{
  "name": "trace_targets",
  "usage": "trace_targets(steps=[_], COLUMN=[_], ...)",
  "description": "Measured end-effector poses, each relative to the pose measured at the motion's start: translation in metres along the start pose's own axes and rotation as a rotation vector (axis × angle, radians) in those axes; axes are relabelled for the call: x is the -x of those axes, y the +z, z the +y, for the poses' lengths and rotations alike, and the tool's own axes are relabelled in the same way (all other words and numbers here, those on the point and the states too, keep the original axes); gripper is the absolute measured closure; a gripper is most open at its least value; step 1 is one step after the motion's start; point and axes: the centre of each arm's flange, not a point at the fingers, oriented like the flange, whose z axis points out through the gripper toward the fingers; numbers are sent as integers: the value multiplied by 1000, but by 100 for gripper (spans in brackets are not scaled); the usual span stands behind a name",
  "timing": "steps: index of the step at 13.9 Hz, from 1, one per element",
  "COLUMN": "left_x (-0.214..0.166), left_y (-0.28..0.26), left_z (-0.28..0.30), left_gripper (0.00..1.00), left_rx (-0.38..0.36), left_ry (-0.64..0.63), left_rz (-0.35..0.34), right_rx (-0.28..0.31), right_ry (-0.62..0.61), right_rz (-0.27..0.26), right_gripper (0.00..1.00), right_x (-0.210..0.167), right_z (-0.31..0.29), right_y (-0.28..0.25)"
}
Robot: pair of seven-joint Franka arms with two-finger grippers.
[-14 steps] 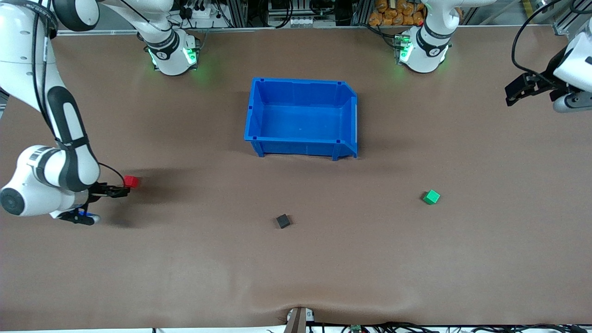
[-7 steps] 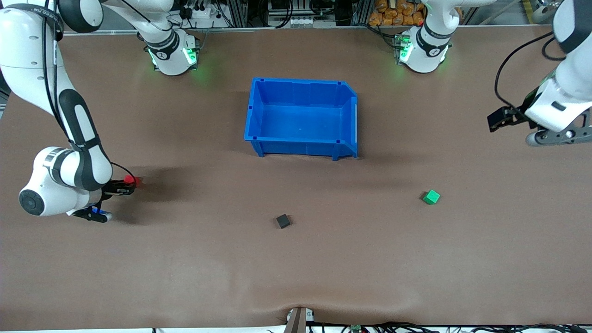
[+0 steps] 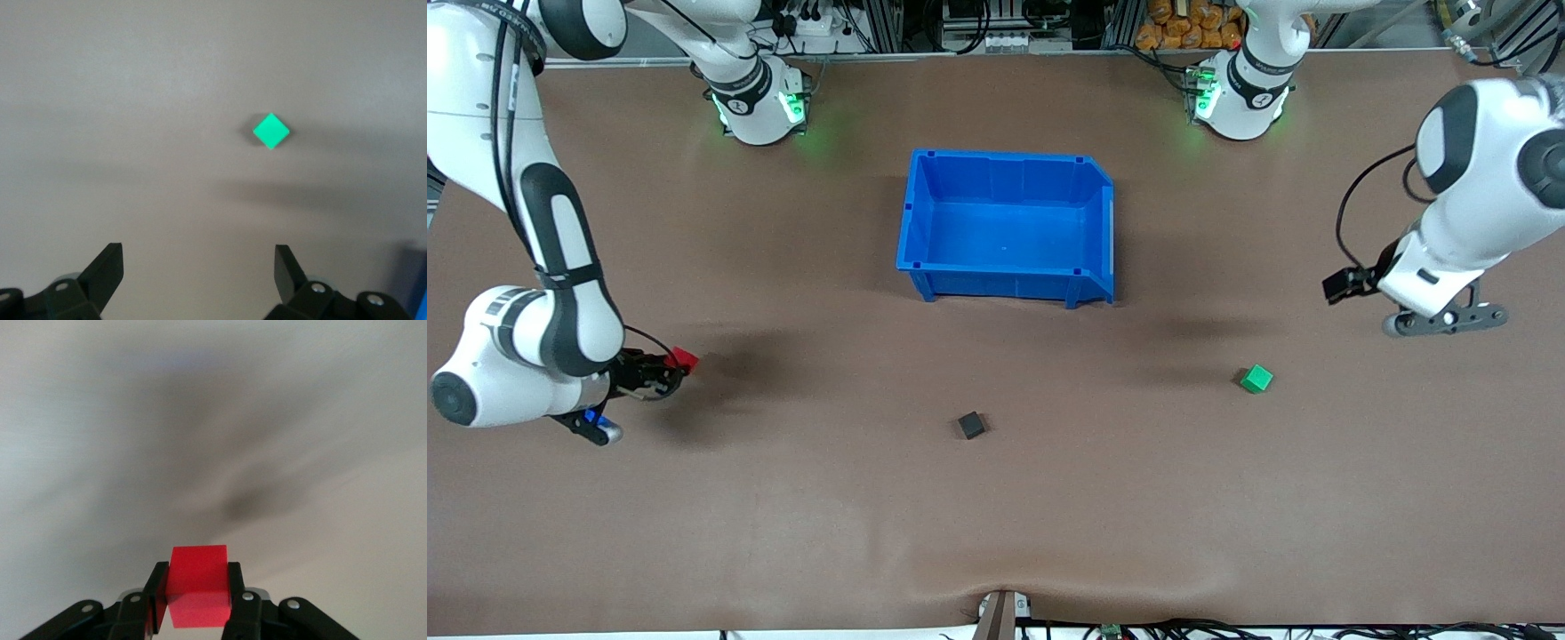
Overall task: Attach green and red cubes to black cube
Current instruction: 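Grasp the red cube with the right gripper while the left gripper reaches the green cube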
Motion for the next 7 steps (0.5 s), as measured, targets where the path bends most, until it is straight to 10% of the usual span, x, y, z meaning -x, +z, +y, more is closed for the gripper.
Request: trace_targets(steps=[3, 7], left_x=[-15, -31], left_y=[41, 103], left_z=[16, 29], left_gripper=[0, 0], left_rx=[17, 41], left_ry=[-104, -289], left_rz=[19, 26], right_rx=[-135, -286], right_ry=[260, 498], right_rz=[-9, 121], right_gripper=[60, 60], right_x=[32, 67], right_z=[-77, -175], right_y=[-21, -14])
